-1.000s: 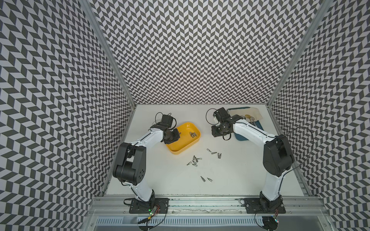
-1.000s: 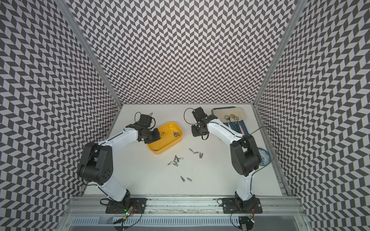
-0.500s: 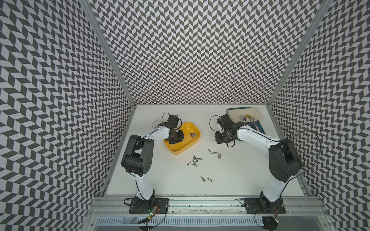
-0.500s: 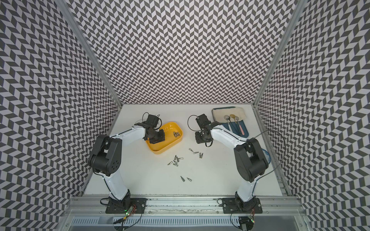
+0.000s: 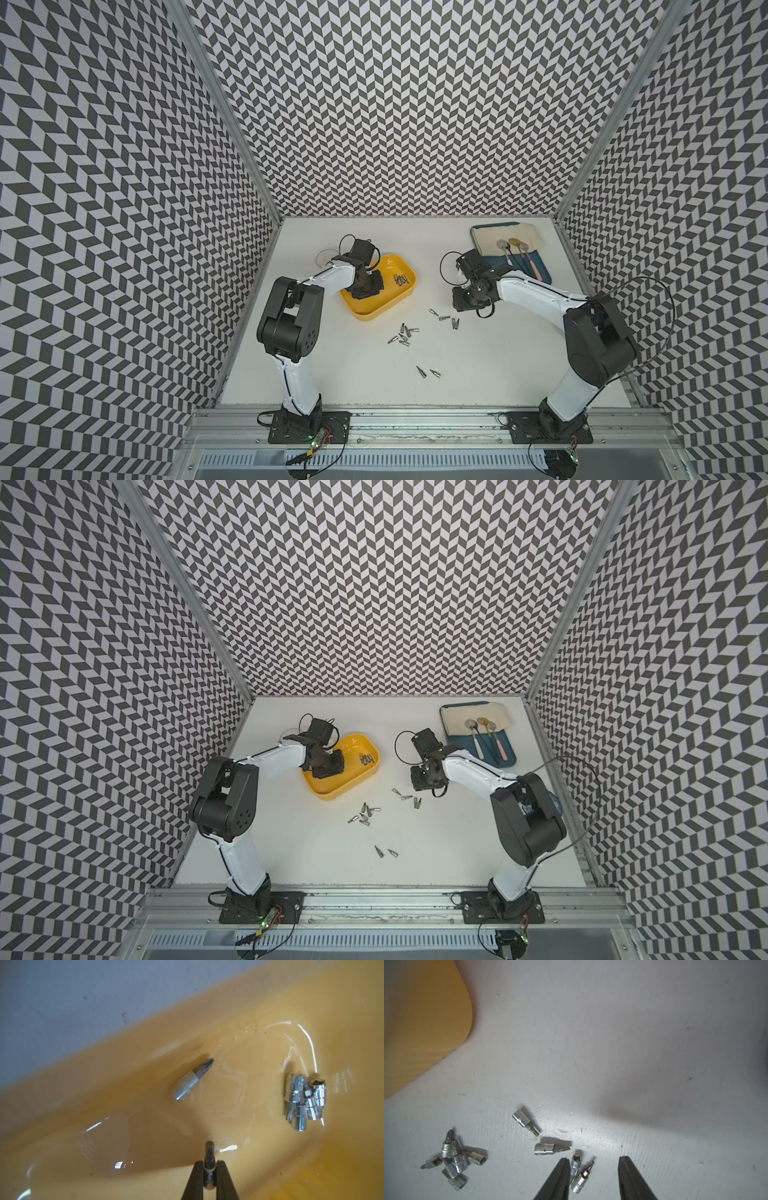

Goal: Put the bit on the desktop into the storage box
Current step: Place the screwdriver bit in the storage box, then pick up the screwdriver bit from the center of the board.

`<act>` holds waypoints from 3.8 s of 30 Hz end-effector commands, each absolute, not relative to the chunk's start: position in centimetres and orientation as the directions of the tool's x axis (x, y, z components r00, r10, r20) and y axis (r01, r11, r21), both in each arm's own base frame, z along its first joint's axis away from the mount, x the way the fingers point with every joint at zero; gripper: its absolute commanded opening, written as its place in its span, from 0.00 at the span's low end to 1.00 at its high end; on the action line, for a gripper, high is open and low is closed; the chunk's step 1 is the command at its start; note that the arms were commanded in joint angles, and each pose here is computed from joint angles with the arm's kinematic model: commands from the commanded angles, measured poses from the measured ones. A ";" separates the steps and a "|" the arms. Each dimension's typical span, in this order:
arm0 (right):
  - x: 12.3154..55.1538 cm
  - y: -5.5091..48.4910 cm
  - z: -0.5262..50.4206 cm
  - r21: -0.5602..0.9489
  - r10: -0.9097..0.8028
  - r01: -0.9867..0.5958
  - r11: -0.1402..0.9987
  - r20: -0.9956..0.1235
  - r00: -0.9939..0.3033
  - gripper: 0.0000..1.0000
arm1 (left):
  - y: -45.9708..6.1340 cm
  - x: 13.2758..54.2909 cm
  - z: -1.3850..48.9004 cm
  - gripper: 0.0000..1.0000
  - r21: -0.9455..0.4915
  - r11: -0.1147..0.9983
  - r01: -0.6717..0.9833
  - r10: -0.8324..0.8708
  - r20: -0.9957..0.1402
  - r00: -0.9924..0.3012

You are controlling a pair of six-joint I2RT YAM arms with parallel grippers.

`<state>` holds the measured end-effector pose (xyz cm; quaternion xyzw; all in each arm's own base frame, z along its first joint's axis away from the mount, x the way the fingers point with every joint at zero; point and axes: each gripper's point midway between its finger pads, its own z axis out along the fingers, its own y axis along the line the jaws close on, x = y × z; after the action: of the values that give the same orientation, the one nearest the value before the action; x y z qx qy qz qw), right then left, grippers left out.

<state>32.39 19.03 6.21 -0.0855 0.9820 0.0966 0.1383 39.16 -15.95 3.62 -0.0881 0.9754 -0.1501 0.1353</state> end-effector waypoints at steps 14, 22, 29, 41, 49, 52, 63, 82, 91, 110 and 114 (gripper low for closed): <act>30.0 19.6 5.8 0.162 -0.171 -0.223 0.961 -0.283 -0.944 0.43 | -16.6 40.3 3.6 0.15 -0.308 0.946 -0.105 -0.191 -0.262 -0.946; 28.9 19.6 5.7 0.149 -0.181 -0.228 0.962 -0.276 -0.944 0.43 | -16.8 40.7 5.5 0.25 -0.317 0.944 -0.095 -0.193 -0.295 -0.936; 28.2 19.7 4.9 0.152 -0.185 -0.229 0.961 -0.260 -0.948 0.42 | -16.9 41.3 8.0 0.26 -0.329 0.941 -0.082 -0.197 -0.332 -0.923; 27.9 19.5 3.2 0.147 -0.181 -0.221 0.964 -0.246 -0.952 0.41 | -16.9 41.5 13.2 0.26 -0.359 0.932 -0.056 -0.209 -0.404 -0.891; 28.0 19.8 2.8 0.152 -0.183 -0.224 0.963 -0.240 -0.953 0.41 | -16.8 41.2 14.0 0.26 -0.363 0.930 -0.048 -0.207 -0.414 -0.886; 28.0 19.8 2.6 0.153 -0.184 -0.224 0.963 -0.237 -0.954 0.40 | -16.8 41.0 14.3 0.26 -0.365 0.930 -0.045 -0.207 -0.418 -0.884; 27.9 19.6 1.9 0.131 -0.191 -0.224 0.966 -0.222 -0.956 0.40 | -16.6 40.3 14.7 0.27 -0.366 0.930 -0.044 -0.208 -0.422 -0.882; 27.5 18.6 0.6 0.078 -0.212 -0.230 0.970 -0.191 -0.958 0.21 | -19.9 34.0 16.9 0.30 -0.364 0.929 0.067 -0.109 -0.443 -0.890; 28.0 18.9 0.8 0.077 -0.212 -0.232 0.970 -0.200 -0.957 0.10 | -20.9 27.2 14.2 0.36 -0.339 0.935 0.101 -0.037 -0.377 -0.925; 32.8 17.5 6.9 0.119 -0.116 -0.161 0.980 -0.315 -0.942 0.00 | -26.0 20.5 10.4 0.39 -0.313 0.926 0.213 0.125 -0.278 -0.952; 33.5 16.6 7.4 0.117 -0.094 -0.139 0.983 -0.324 -0.941 0.00 | -27.2 18.8 9.5 0.39 -0.318 0.921 0.226 0.145 -0.259 -0.955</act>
<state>32.89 17.08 5.92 -0.0596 0.9855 0.0700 0.1429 19.56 -26.59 10.20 0.1035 0.9713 -0.1761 0.1220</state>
